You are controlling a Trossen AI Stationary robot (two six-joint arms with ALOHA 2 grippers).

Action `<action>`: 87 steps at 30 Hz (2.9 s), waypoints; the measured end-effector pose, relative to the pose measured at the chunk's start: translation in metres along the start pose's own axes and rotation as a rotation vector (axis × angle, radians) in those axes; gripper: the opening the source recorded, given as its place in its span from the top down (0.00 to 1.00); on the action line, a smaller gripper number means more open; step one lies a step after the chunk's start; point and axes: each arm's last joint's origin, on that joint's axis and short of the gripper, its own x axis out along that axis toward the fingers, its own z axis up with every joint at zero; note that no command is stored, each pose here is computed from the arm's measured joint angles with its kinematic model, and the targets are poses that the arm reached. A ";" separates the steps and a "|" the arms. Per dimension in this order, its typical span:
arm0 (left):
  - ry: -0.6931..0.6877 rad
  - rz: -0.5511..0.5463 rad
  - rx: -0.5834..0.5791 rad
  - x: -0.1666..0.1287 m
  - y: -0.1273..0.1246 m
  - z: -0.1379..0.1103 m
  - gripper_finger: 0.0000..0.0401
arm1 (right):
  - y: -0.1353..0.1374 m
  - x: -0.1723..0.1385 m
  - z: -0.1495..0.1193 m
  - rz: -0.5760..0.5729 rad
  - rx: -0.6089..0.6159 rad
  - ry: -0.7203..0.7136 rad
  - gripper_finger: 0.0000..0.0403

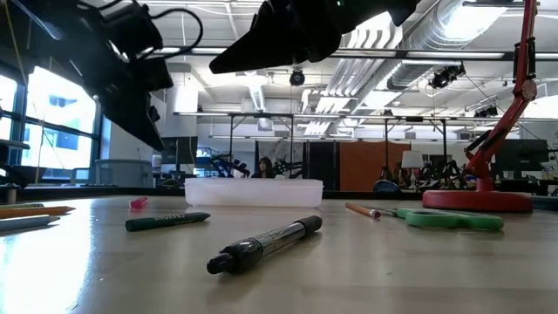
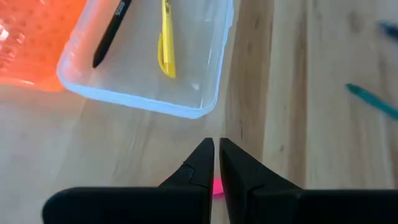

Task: Pick & place school supplies into a supply box
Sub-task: Put the pink pen into the orange supply box

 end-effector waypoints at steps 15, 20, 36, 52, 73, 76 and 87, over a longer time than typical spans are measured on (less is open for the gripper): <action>0.033 -0.016 0.101 0.014 0.029 -0.004 0.80 | -0.007 0.001 -0.002 -0.015 0.007 0.005 0.85; 0.090 -0.046 0.112 0.026 0.032 -0.009 0.66 | -0.007 0.001 -0.002 -0.015 0.008 0.005 0.85; 0.119 -0.238 0.337 0.029 0.027 -0.017 0.58 | -0.006 0.001 -0.002 -0.001 0.064 0.000 0.85; 0.144 -0.327 0.682 0.044 0.029 -0.026 0.58 | -0.006 0.001 -0.003 0.001 0.059 0.008 0.86; 0.123 -0.428 0.393 0.092 0.038 -0.035 0.58 | -0.005 0.001 -0.005 0.010 0.054 0.028 0.87; 0.109 -0.399 0.323 0.093 0.039 -0.031 0.58 | -0.004 0.001 -0.006 0.016 0.054 0.041 0.88; 0.140 -0.371 0.378 0.092 0.040 -0.033 0.88 | -0.004 0.001 -0.008 0.022 0.051 0.058 0.88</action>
